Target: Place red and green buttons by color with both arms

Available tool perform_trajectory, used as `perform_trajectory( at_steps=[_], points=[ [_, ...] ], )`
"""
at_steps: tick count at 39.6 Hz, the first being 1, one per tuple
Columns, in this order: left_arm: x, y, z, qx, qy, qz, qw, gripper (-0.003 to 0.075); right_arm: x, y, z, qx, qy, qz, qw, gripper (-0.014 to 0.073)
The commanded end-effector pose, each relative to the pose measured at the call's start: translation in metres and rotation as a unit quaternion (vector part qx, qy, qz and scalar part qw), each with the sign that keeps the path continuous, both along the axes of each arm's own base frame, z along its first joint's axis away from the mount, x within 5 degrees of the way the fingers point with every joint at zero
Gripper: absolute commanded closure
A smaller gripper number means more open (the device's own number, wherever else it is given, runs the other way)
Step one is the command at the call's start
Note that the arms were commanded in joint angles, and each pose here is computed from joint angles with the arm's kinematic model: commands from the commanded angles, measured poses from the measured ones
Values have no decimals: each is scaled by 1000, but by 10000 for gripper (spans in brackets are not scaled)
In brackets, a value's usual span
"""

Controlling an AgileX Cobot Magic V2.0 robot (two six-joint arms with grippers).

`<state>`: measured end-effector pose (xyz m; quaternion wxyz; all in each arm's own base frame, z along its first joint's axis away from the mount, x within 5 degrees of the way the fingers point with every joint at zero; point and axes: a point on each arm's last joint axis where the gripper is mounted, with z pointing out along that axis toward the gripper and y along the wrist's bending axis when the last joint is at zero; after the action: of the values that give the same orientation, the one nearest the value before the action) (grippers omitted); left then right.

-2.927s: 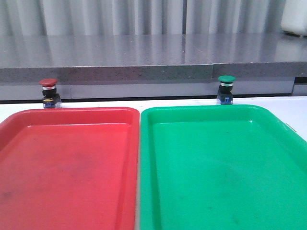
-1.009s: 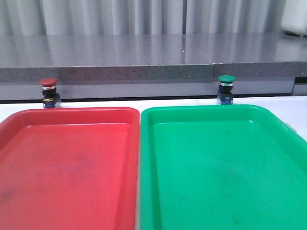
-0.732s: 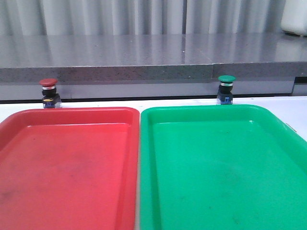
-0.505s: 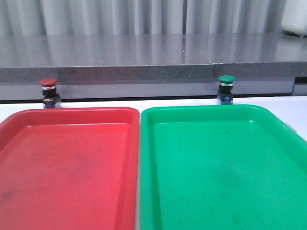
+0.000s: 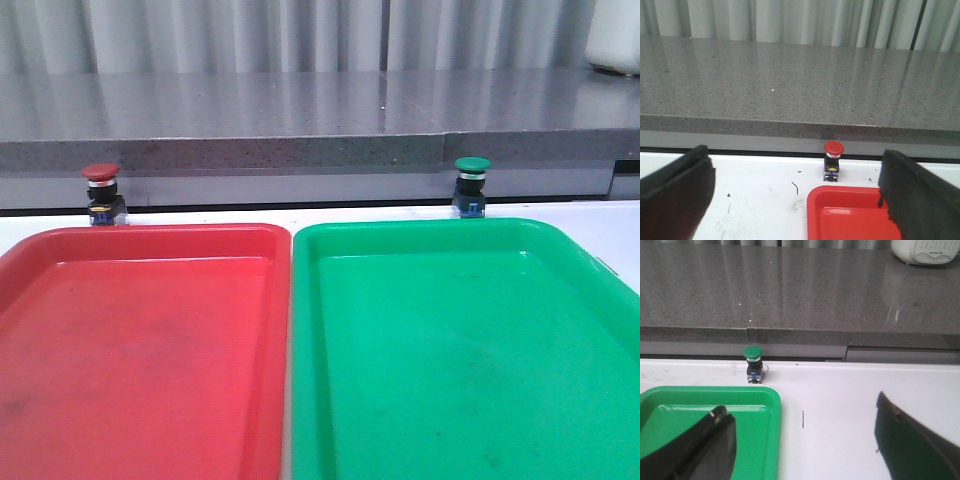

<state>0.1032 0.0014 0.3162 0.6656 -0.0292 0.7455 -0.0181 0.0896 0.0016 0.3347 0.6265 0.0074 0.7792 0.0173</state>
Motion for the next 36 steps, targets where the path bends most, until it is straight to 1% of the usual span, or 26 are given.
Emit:
perform_trajectory(
  at_steps=[1, 4, 10, 17, 22, 23, 24, 28, 30, 36],
  points=[
    [5, 1, 18, -8, -53, 3, 999, 82, 2, -1, 17, -2, -48, -4, 999, 6],
    [13, 0, 20, -8, -51, 1, 999, 82, 2, -1, 17, -2, -48, -4, 999, 6],
    [45, -4, 27, -9, -16, -16, 1000, 82, 2, -1, 17, -2, -48, -4, 999, 6],
    [100, -15, 34, -8, 79, -42, 996, 82, 2, -1, 17, -2, -49, -4, 999, 6],
    [144, -21, 38, -1, 153, -50, 987, 82, 2, -1, 17, -2, -49, -4, 999, 6],
    [152, -21, 36, -1, 173, -51, 984, 82, 2, -1, 17, -2, -49, -4, 999, 6],
    [160, -22, 39, 0, 180, -51, 982, 82, 2, -1, 17, -2, -49, -4, 999, 6],
    [191, -25, 39, 1, 227, -54, 972, 82, 2, -1, 17, -2, -49, -4, 999, 6],
    [209, -26, 35, 2, 248, -55, 967, 82, 2, -1, 17, -2, -49, -4, 999, 6],
    [251, -31, 27, 7, 282, -60, 957, 82, 2, -1, 17, -2, -49, -4, 999, 6]
  ],
)
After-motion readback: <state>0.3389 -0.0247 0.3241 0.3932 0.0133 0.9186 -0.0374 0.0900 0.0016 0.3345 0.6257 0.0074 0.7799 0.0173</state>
